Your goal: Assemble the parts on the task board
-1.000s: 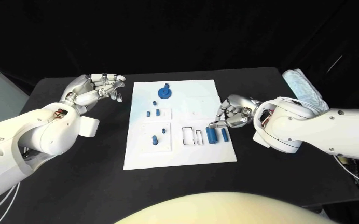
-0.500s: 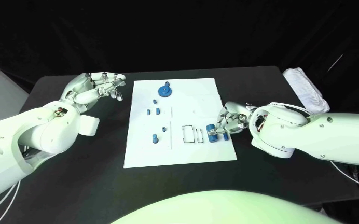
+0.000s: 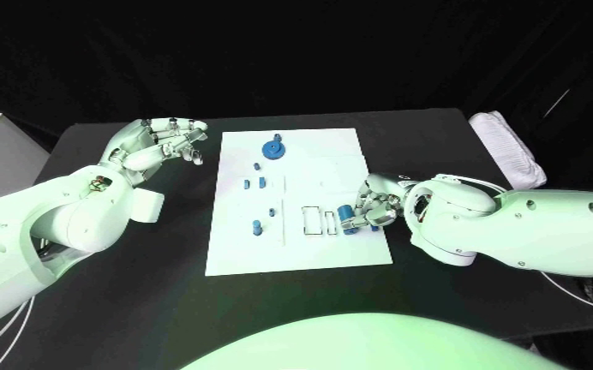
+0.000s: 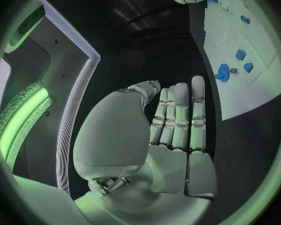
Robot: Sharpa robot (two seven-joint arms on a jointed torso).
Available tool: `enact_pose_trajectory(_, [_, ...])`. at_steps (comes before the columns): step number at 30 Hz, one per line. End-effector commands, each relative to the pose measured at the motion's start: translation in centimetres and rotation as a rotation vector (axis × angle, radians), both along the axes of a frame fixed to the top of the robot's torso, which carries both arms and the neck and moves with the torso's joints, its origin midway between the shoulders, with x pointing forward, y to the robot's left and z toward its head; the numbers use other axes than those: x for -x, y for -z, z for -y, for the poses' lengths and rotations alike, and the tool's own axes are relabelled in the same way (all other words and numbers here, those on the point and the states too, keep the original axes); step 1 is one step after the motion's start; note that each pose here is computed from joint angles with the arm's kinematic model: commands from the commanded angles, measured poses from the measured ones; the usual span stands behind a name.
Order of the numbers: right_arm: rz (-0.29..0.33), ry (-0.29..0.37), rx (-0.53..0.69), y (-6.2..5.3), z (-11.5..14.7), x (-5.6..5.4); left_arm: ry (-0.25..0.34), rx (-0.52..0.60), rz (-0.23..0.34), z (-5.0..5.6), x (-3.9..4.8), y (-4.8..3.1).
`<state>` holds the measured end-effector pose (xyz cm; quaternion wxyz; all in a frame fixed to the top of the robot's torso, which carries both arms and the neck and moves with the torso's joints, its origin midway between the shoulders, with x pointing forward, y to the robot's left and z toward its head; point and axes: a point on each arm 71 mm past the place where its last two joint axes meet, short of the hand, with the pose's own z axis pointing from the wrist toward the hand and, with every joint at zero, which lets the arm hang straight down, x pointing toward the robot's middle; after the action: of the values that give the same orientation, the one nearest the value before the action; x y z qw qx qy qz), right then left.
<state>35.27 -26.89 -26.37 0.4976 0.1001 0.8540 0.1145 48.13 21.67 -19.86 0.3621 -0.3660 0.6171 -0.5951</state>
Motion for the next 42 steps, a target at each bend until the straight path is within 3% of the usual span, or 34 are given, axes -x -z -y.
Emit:
enact_pose_trajectory(1, [0.008,0.001,0.027,0.2,-0.1,-0.1,0.008,0.009,0.005,0.1,0.03,-0.10])
enact_pose_trajectory(19, [0.001,0.024,0.052,1.3,-0.1,-1.0,0.004,0.009,0.009,-0.2,0.10,-0.17])
enact_pose_trajectory(30, [0.000,0.032,0.009,1.4,-0.6,-1.0,0.000,0.007,0.008,-0.4,0.07,-0.15])
enact_pose_trajectory(42, [0.046,0.021,-0.028,1.0,-1.4,-1.1,-0.001,0.006,0.007,-0.4,0.07,-0.15])
